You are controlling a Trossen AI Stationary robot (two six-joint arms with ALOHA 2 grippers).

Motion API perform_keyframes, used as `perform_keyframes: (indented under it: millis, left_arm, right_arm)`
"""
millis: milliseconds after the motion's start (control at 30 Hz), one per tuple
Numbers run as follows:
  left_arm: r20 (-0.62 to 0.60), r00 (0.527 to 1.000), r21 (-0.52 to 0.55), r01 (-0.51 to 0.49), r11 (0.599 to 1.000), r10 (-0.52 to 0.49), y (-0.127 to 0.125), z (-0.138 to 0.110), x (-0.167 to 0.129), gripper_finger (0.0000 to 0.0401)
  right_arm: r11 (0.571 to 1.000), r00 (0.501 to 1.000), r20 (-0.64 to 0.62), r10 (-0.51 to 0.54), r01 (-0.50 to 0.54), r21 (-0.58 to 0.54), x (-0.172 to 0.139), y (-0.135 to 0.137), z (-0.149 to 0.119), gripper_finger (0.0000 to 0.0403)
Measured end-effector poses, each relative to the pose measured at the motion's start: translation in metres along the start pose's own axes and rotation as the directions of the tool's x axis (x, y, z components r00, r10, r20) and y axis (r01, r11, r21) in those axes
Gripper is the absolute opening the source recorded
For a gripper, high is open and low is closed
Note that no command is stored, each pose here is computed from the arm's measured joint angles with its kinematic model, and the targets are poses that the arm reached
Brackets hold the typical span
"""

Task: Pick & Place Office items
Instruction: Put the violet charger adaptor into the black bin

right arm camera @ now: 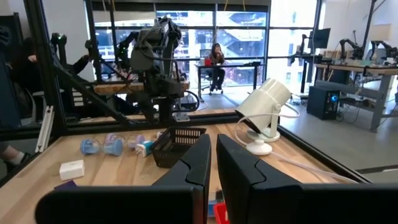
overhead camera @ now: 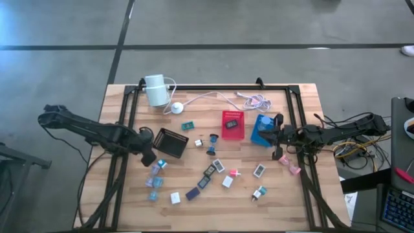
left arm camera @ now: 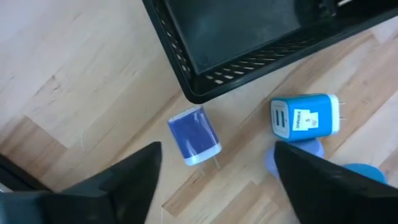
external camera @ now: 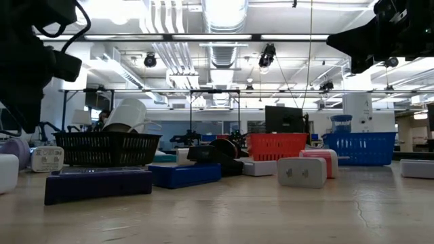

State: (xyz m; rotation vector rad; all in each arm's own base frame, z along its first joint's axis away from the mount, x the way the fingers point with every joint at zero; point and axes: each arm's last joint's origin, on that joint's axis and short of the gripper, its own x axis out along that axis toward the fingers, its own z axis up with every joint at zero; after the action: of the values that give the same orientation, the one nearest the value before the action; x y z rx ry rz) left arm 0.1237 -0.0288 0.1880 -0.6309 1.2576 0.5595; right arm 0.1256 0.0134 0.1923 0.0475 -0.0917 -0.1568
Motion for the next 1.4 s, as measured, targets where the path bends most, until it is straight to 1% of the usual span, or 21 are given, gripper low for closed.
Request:
perform_keyframes:
  millis: [67,167,367,700,833,1000,1133,1267,1400]
  left_arm:
    - [-0.006,1.000,-0.002,-0.018,1.000,0.018,-0.001,0.001,0.003,0.0353]
    - [-0.018,0.998,-0.001,-0.054,0.999,0.054,-0.003,0.001,0.010,0.0365]
    - [-0.045,0.993,0.017,-0.104,0.994,0.105,0.001,-0.003,0.030,0.0363]
    - [-0.039,0.994,0.024,-0.099,0.995,0.099,0.004,-0.006,0.042,0.0362]
    - [-0.019,0.995,0.007,-0.102,0.995,0.102,0.007,-0.007,0.048,0.0355]
    - [0.008,0.994,-0.004,-0.109,0.994,0.109,0.011,-0.008,0.055,0.0329]
    - [0.009,0.993,-0.016,-0.115,0.993,0.115,0.012,-0.009,0.056,0.0296]
    - [0.011,0.994,0.000,-0.112,0.994,0.112,0.012,-0.009,0.056,0.0245]
    - [-0.007,0.996,0.042,-0.084,0.996,0.085,0.008,-0.007,0.052,0.0170]
  right_arm:
    - [1.000,1.000,-0.001,0.000,0.000,0.000,0.000,0.000,0.000,0.0022]
    - [1.000,1.000,0.000,0.000,0.000,0.000,0.000,0.000,0.000,0.0022]
    - [1.000,1.000,0.000,-0.001,0.001,0.000,0.000,0.000,0.000,0.0022]
    - [1.000,1.000,-0.001,-0.003,0.003,-0.001,0.000,0.000,0.000,0.0022]
    - [1.000,1.000,-0.001,-0.003,0.003,-0.001,0.000,0.000,0.000,0.0022]
    - [1.000,1.000,-0.001,-0.003,0.003,-0.001,0.000,0.000,0.000,0.0022]
    - [1.000,1.000,-0.001,-0.003,0.003,-0.008,0.000,0.000,0.000,0.0022]
    - [1.000,1.000,-0.001,-0.003,0.003,-0.009,0.000,0.000,0.000,0.0022]
    - [1.000,1.000,-0.001,-0.003,0.003,-0.008,0.000,0.000,0.000,0.0022]
